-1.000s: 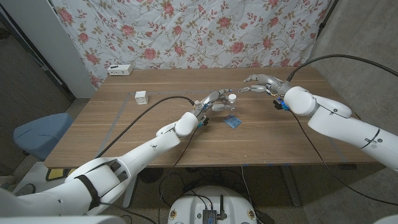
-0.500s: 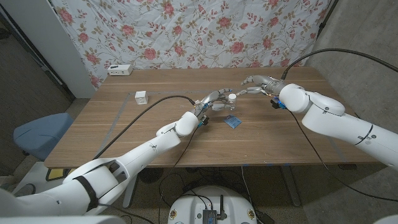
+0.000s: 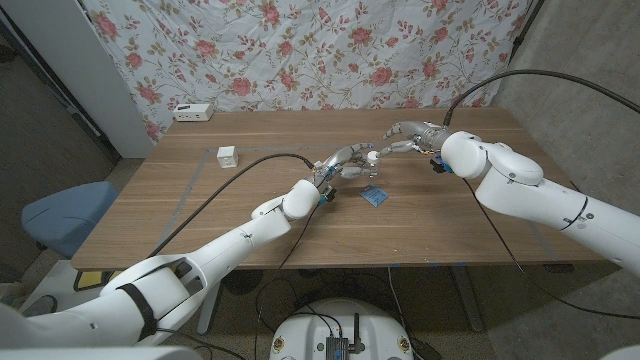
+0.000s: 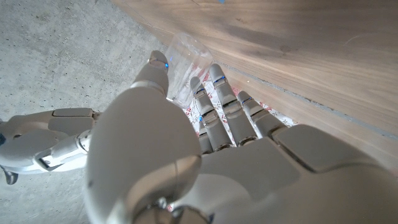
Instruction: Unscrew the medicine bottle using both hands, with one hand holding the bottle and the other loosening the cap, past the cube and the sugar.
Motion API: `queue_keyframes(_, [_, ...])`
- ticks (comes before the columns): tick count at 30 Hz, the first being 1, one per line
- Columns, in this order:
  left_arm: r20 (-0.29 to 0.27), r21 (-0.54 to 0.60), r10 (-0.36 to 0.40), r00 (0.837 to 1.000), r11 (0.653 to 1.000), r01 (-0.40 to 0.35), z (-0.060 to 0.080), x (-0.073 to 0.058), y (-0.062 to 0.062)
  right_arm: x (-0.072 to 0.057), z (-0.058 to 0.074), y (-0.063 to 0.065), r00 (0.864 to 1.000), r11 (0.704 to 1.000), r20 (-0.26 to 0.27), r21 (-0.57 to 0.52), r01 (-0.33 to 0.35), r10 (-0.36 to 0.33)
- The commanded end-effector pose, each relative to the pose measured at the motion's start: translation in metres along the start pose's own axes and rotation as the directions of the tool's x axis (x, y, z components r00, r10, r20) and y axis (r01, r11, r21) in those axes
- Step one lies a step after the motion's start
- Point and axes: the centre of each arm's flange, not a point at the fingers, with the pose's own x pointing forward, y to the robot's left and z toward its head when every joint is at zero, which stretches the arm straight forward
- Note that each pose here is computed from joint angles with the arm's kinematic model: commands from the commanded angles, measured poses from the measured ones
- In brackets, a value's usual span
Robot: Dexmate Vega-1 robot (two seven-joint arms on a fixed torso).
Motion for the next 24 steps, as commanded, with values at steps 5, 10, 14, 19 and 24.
queue_keyframes(5, [-0.003, -0.003, -0.010, 1.000, 1.000, 0.010, 0.000, 0.003, -0.003, 0.002, 0.015, 0.003, 1.000, 0.997, -0.003, -0.065, -0.031, 0.031])
queue_keyframes(10, [-0.001, -0.004, -0.008, 1.000, 1.000, 0.008, 0.000, 0.004, -0.003, 0.004, 0.018, 0.003, 0.999, 0.996, -0.010, -0.085, -0.037, 0.036])
queue_keyframes(14, [-0.003, -0.005, -0.010, 1.000, 1.000, 0.010, -0.001, 0.005, -0.004, 0.006, 0.021, 0.003, 0.999, 0.994, -0.009, -0.100, -0.045, 0.044])
queue_keyframes(19, [-0.003, -0.003, -0.013, 1.000, 1.000, 0.013, -0.002, 0.007, -0.003, 0.009, 0.025, 0.004, 0.999, 0.990, -0.018, -0.129, -0.052, 0.050])
queue_keyframes(24, [-0.004, -0.001, -0.015, 1.000, 1.000, 0.015, -0.002, 0.009, -0.002, 0.011, 0.027, 0.004, 0.998, 0.989, -0.024, -0.140, -0.057, 0.054])
